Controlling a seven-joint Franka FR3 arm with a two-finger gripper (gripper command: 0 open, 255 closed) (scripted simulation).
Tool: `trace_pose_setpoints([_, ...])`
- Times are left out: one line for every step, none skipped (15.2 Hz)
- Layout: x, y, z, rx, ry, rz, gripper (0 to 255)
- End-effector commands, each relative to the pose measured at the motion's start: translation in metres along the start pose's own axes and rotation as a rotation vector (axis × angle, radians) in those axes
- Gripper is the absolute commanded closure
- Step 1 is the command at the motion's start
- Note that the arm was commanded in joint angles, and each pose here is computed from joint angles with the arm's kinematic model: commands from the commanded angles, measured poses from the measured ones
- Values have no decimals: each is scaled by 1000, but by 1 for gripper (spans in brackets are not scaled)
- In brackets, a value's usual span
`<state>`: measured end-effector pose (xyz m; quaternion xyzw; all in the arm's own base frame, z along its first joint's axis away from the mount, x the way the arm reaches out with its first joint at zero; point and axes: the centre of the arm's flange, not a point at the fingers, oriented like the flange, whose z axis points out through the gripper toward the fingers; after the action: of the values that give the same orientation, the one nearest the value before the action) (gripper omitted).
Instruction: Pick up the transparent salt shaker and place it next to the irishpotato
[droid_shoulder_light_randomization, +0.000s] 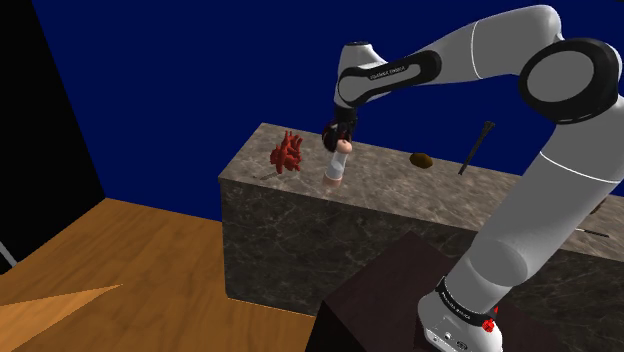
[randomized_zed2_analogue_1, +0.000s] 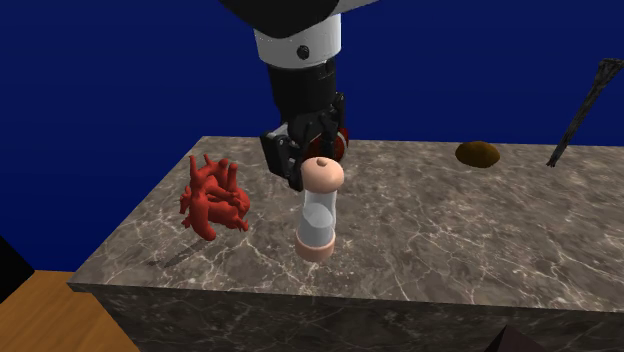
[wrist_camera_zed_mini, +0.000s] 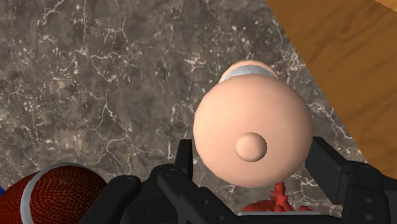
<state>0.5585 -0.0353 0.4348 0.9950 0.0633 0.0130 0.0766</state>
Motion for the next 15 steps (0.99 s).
trace_pose_setpoints([1,1,-9,0,0,0,255])
trace_pose_setpoints([1,2,-15,0,0,0,255])
trace_pose_setpoints([1,3,-20,0,0,0,255])
trace_pose_setpoints([1,4,-25,0,0,0,255])
trace_pose_setpoints([1,5,-30,0,0,0,255])
trace_pose_setpoints([1,5,-36,0,0,0,255])
trace_pose_setpoints([1,6,-41,0,0,0,255])
trace_pose_setpoints([1,7,-46,0,0,0,255])
trace_pose_setpoints([2,8,-51,0,0,0,255])
trace_pose_setpoints([2,9,-56,0,0,0,255])
trace_pose_setpoints([2,9,-62,0,0,0,255])
trace_pose_setpoints([2,10,-67,0,0,0,255])
trace_pose_setpoints([2,11,-72,0,0,0,255])
trace_pose_setpoints([2,12,-77,0,0,0,255])
trace_pose_setpoints([2,13,-82,0,0,0,255])
